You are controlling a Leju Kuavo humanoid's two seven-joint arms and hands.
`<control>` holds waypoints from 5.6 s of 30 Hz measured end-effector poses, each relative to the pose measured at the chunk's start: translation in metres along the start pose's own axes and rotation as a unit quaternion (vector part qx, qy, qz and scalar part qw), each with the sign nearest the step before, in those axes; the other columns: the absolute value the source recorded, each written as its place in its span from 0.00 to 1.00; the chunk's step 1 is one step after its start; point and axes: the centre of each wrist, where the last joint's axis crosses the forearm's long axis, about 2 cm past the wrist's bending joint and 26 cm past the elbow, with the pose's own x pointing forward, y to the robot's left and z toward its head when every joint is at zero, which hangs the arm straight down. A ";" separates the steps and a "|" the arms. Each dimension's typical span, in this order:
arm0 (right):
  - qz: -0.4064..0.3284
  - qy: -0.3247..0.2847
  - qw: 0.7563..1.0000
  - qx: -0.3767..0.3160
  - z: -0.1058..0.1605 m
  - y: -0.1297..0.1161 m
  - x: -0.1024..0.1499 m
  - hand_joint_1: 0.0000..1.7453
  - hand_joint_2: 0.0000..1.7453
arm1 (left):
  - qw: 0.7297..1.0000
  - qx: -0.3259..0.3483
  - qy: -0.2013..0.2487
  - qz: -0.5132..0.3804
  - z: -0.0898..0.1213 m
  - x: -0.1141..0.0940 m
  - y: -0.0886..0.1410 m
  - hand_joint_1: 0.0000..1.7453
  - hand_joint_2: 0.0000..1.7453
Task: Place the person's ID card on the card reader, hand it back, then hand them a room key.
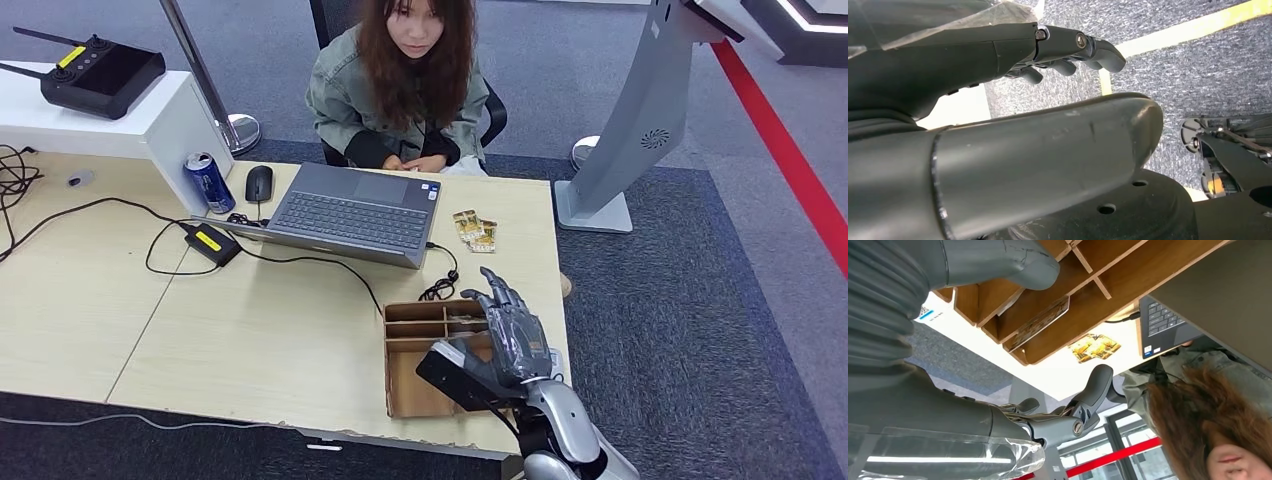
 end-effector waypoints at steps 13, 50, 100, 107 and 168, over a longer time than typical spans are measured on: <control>-0.007 0.003 1.000 0.002 0.000 0.001 0.001 0.38 1.00 | 0.998 0.020 0.050 0.014 0.000 0.000 0.001 0.00 0.00; -0.001 0.055 0.998 -0.023 -0.012 0.014 -0.036 0.25 1.00 | 0.998 0.020 0.057 0.016 0.000 0.000 0.000 0.00 0.00; -0.009 0.073 0.997 -0.020 -0.030 0.018 -0.043 1.00 1.00 | 0.999 0.017 0.047 0.016 0.000 0.000 0.000 0.00 0.00; -0.008 0.073 0.997 -0.022 -0.032 0.017 -0.044 1.00 1.00 | 0.999 0.017 0.047 0.016 0.000 0.000 0.000 0.00 0.00; -0.264 -0.014 0.945 -0.193 -0.094 -0.131 0.016 1.00 1.00 | 0.998 0.016 0.052 0.021 0.000 0.000 -0.002 0.00 0.00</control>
